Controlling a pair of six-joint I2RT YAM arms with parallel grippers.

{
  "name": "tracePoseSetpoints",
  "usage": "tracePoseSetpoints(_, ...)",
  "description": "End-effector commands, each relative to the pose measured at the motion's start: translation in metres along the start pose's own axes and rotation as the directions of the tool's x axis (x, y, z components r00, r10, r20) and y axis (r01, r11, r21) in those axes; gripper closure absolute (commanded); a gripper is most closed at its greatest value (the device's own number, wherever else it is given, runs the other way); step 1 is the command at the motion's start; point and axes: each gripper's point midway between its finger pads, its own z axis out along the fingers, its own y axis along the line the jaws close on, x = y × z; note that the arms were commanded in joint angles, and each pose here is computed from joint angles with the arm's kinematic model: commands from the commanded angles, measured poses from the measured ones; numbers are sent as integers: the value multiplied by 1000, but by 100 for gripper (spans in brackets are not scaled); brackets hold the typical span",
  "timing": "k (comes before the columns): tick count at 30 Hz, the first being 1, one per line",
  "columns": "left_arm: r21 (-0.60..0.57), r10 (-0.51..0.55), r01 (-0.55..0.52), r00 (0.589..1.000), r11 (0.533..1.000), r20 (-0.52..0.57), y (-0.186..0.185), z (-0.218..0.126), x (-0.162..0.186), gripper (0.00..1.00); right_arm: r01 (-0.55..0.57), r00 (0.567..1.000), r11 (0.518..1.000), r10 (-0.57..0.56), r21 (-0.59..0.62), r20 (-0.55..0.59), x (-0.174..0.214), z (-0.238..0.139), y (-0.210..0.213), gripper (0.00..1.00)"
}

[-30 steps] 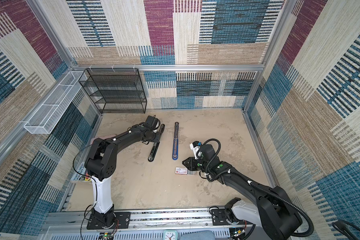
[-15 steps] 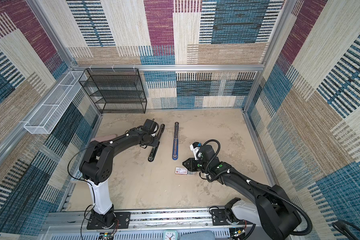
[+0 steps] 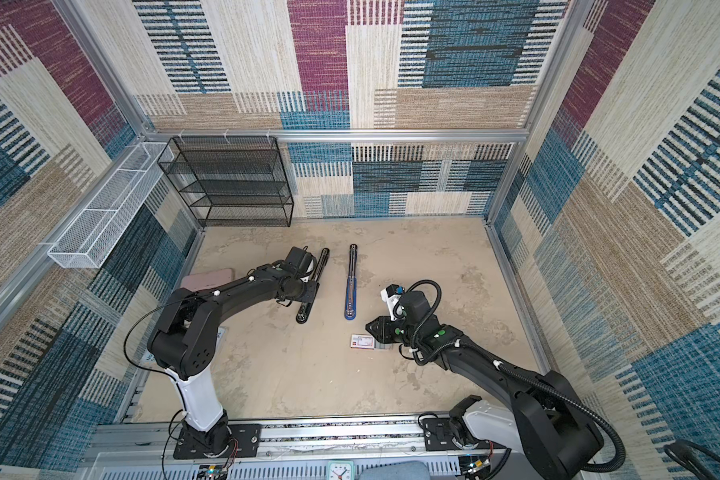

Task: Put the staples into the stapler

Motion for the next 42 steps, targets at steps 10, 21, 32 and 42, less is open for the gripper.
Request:
tracePoseSetpoints(10, -29, -88, 89, 996, 996, 28, 17, -41, 29, 73, 19, 1000, 999, -19, -32, 20, -11, 6, 7, 72)
tracePoseSetpoints(21, 9, -35, 35, 998, 999, 46, -2, -38, -25, 52, 32, 999, 999, -31, -40, 30, -19, 5, 14, 72)
tracePoseSetpoints(32, -69, 87, -88, 996, 994, -26, -11, 25, -70, 51, 19, 999, 999, -17, -30, 47, -19, -2, 14, 71)
tracePoseSetpoints(42, -61, 115, -119, 991, 991, -67, -8, 64, -82, 58, 6, 999, 1000, -5, -17, 54, -20, -1, 11, 70)
